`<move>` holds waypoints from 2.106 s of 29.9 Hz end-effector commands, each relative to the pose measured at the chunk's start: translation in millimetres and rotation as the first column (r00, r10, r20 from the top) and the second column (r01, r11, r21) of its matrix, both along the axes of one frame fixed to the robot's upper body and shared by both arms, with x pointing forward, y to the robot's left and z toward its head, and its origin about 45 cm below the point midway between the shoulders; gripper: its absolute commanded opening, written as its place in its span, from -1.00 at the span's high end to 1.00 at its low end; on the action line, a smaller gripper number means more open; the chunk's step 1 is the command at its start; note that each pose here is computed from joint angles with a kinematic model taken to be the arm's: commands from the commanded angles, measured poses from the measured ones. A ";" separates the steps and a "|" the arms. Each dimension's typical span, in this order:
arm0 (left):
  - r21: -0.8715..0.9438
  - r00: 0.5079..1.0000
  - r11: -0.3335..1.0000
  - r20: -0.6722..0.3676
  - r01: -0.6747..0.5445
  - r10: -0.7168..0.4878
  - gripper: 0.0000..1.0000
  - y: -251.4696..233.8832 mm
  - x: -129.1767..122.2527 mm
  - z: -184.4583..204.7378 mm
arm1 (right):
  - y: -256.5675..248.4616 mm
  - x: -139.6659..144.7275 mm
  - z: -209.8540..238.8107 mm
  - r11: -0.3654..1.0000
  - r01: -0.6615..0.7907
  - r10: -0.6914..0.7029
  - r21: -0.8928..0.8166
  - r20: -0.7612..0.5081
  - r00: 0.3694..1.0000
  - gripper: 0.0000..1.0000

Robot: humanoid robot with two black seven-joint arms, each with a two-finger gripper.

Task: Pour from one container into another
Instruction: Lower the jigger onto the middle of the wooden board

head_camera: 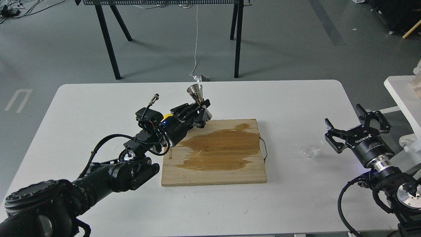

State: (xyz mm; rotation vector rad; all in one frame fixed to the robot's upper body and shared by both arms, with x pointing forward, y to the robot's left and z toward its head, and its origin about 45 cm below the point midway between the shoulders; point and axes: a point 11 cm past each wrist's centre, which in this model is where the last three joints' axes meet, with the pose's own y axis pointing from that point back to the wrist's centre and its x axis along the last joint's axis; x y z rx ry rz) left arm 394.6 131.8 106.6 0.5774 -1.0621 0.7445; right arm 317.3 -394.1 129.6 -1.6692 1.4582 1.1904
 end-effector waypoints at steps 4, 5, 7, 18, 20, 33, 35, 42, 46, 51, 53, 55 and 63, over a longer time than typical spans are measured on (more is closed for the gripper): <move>0.002 0.996 0.996 -0.030 0.085 -0.085 0.83 -18.9 -23.5 -12.5 | -1.7 -0.2 -1.4 1.000 0.004 -0.004 -0.002 -0.005 1.000 -0.98; 0.007 0.993 0.994 -0.041 0.109 -0.109 0.83 -23.1 -30.7 -17.0 | -1.7 -0.2 -1.4 1.000 0.004 -0.004 -0.002 -0.005 1.000 -0.98; 0.027 0.984 0.985 -0.063 0.170 -0.168 0.83 -32.2 -46.7 -26.9 | -1.7 -0.2 -1.4 1.000 0.004 -0.004 -0.002 -0.005 1.000 -0.98; 0.041 0.972 0.972 -0.069 0.230 -0.227 0.82 -42.3 -57.3 -29.6 | -1.3 -0.4 -1.7 1.000 0.003 -0.003 -0.002 -0.006 1.000 -0.98; 0.040 0.972 0.973 -0.067 0.228 -0.225 0.81 -42.4 -56.5 -28.8 | -1.0 -1.4 -2.9 1.000 0.004 -0.004 -0.001 -0.009 1.000 -0.98; 0.067 0.976 0.976 -0.079 0.208 -0.202 0.72 -32.5 -54.6 -35.9 | 9.3 -2.0 -7.8 1.000 -0.017 0.017 0.010 -0.018 1.000 -0.98; 0.081 0.978 0.977 -0.083 0.196 -0.189 0.72 -27.2 -53.1 -38.9 | 10.3 -1.3 -7.1 1.000 -0.018 0.018 0.012 -0.015 1.000 -0.98; 0.086 0.979 0.978 -0.083 0.192 -0.186 0.68 -25.6 -51.9 -39.1 | 9.1 -1.4 -7.0 1.000 -0.016 0.016 0.010 -0.016 1.000 -0.98; 0.085 0.979 0.978 -0.084 0.191 -0.184 0.56 -25.4 -52.1 -39.4 | 9.1 -1.4 -7.0 1.000 -0.016 0.016 0.010 -0.016 1.000 -0.98; 0.084 0.980 0.978 -0.084 0.190 -0.183 0.40 -25.3 -52.1 -39.4 | 9.5 -1.9 -7.7 1.000 -0.016 0.016 0.012 -0.017 1.000 -0.98; 0.084 0.980 0.978 -0.084 0.190 -0.183 0.39 -25.3 -52.1 -39.4 | 8.9 -1.9 -7.5 1.000 -0.016 0.016 0.010 -0.017 1.000 -0.98; 0.084 0.980 0.978 -0.084 0.190 -0.183 0.36 -25.3 -52.1 -39.4 | 8.9 -1.9 -7.5 1.000 -0.016 0.016 0.010 -0.017 1.000 -0.98; 0.084 0.980 0.978 -0.084 0.190 -0.183 0.18 -25.3 -52.1 -39.4 | 9.8 -1.8 -7.4 1.000 -0.017 0.017 0.012 -0.016 1.000 -0.98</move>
